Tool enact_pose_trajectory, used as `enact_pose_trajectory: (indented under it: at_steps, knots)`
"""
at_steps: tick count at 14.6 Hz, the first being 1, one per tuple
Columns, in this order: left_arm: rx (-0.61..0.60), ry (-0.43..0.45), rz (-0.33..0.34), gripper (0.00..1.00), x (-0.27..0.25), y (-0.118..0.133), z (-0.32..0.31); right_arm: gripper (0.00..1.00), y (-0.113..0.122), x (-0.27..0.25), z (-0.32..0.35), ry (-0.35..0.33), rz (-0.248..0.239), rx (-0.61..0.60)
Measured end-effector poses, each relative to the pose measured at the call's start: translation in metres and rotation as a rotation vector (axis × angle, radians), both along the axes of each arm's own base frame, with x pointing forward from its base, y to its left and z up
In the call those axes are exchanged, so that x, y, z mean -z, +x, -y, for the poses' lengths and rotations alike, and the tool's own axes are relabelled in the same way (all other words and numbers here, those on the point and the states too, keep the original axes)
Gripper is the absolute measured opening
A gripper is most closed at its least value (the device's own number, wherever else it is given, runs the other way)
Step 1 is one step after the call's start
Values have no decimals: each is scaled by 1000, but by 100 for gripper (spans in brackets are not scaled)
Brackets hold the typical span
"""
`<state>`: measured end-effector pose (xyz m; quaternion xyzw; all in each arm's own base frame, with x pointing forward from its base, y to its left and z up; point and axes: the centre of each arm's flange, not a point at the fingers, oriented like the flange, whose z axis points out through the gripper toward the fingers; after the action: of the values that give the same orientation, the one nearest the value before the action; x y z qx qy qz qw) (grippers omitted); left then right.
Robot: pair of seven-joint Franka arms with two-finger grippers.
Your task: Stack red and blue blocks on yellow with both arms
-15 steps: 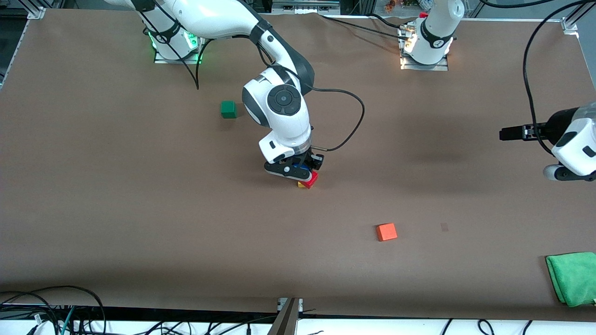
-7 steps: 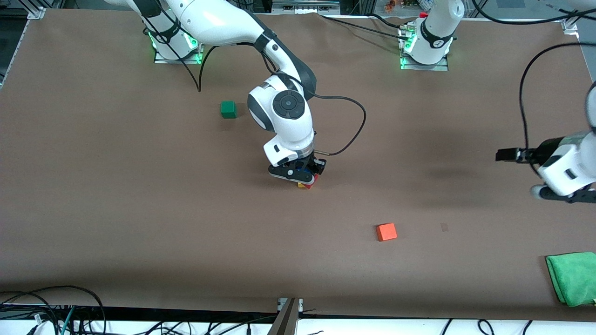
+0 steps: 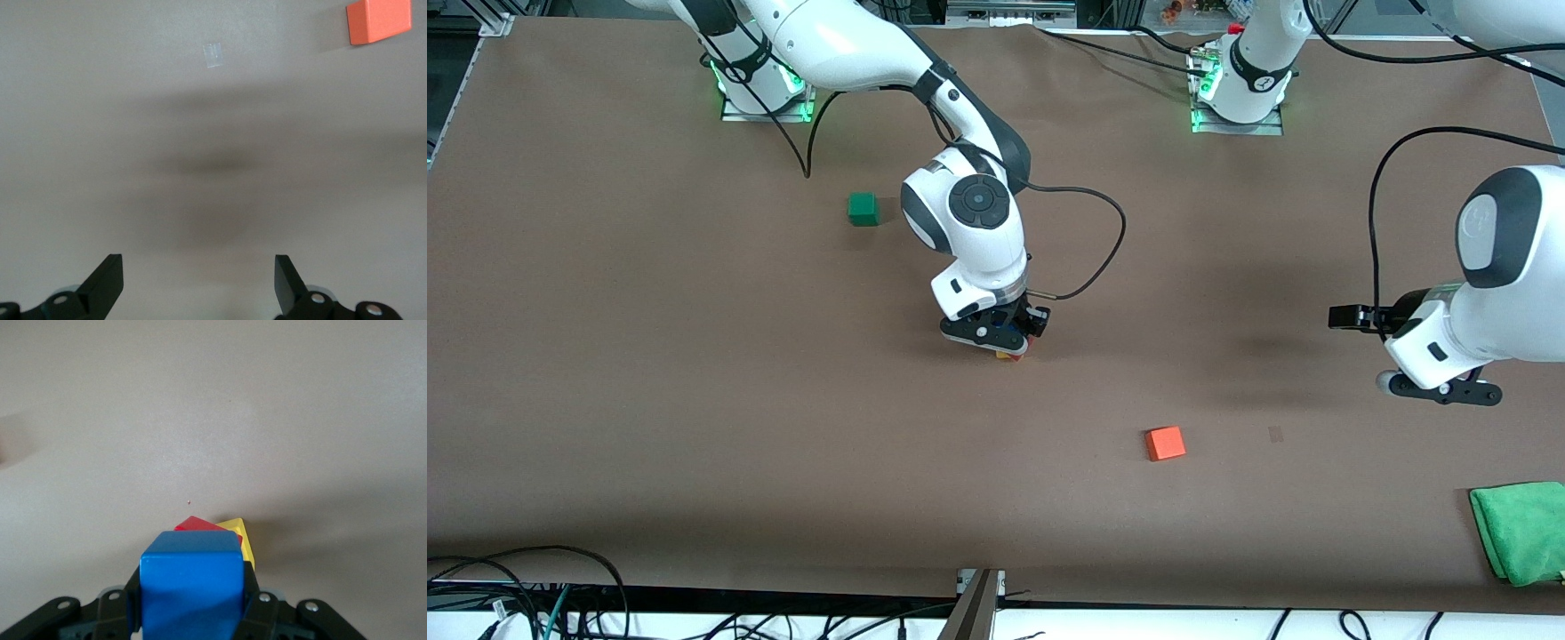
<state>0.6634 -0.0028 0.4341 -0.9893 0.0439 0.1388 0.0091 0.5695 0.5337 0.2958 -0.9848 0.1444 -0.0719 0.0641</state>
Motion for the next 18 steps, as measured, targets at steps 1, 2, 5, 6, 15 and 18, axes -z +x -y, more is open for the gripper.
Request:
enact_pose_trajectory:
  at_steps: [1,2,5,6,15,18]
  knots:
    - [-6,1,2,100,0,0,0,56,0,0,0,2,2,5]
    - [-10,0,6,100,-1,0,2,56,0,-1,-1,3,2,7]
    - [-11,-6,60,100,-27,0,12,56,-1,0,-2,2,3,8]
    - [-10,-9,90,100,-46,-3,13,56,-2,0,-3,0,4,10]
    - [-61,-28,165,100,-92,-18,60,100,-4,0,-6,-12,19,6]
    - [-87,-30,197,100,-111,-23,68,100,2,-12,-2,-12,28,24]
